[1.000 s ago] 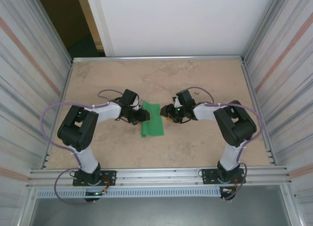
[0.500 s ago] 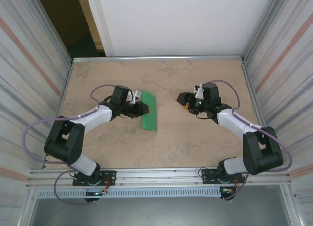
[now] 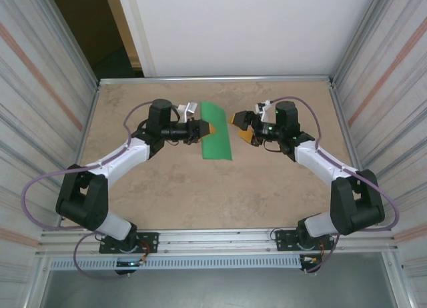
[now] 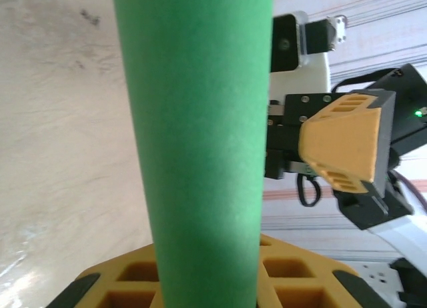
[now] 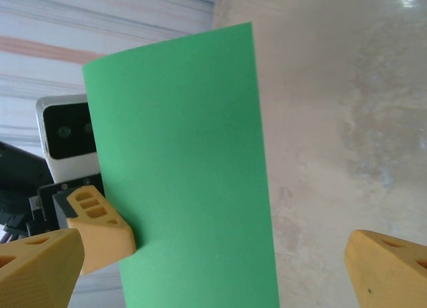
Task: Fold a paper plane with a square sheet of paper (pick it up from the middle)
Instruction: First fold in half a square sheet of paper at the center of the table.
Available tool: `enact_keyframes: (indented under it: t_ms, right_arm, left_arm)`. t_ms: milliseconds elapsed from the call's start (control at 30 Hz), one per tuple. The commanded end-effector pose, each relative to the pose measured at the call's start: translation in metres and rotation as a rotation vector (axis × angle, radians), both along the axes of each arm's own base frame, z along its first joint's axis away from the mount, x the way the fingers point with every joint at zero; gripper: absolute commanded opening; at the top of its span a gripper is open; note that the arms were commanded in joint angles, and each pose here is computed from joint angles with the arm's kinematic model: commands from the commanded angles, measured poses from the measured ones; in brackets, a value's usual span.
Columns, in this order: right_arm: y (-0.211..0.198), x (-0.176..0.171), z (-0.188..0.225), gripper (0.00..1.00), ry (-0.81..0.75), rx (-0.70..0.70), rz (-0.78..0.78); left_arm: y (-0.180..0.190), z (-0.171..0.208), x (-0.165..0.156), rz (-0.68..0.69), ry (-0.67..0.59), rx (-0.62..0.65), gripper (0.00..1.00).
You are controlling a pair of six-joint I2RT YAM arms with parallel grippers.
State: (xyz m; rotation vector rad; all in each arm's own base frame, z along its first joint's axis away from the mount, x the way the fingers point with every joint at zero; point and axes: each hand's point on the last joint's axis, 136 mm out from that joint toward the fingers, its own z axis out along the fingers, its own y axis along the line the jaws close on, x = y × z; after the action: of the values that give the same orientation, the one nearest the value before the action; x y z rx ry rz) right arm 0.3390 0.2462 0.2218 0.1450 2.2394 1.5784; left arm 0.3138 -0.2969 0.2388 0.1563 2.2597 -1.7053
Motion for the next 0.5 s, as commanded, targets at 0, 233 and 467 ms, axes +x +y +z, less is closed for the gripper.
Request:
enact_keyframes:
  t_ms: [0,233,467]
  right_arm:
    - [0.018,-0.001,0.017,0.99,-0.037,0.040,0.063]
    - [0.027,0.001,0.030,0.89,-0.049,0.119,0.104]
    - [0.010,0.002,0.031,0.63,-0.069,0.102,0.052]
  left_arm:
    - [-0.010,0.029,-0.004,-0.059,-0.002,-0.090,0.24]
    - [-0.007,0.015,-0.001,-0.058,0.033,-0.068,0.24]
    - [0.001,-0.004,0.003,-0.035,0.063,-0.039,0.24]
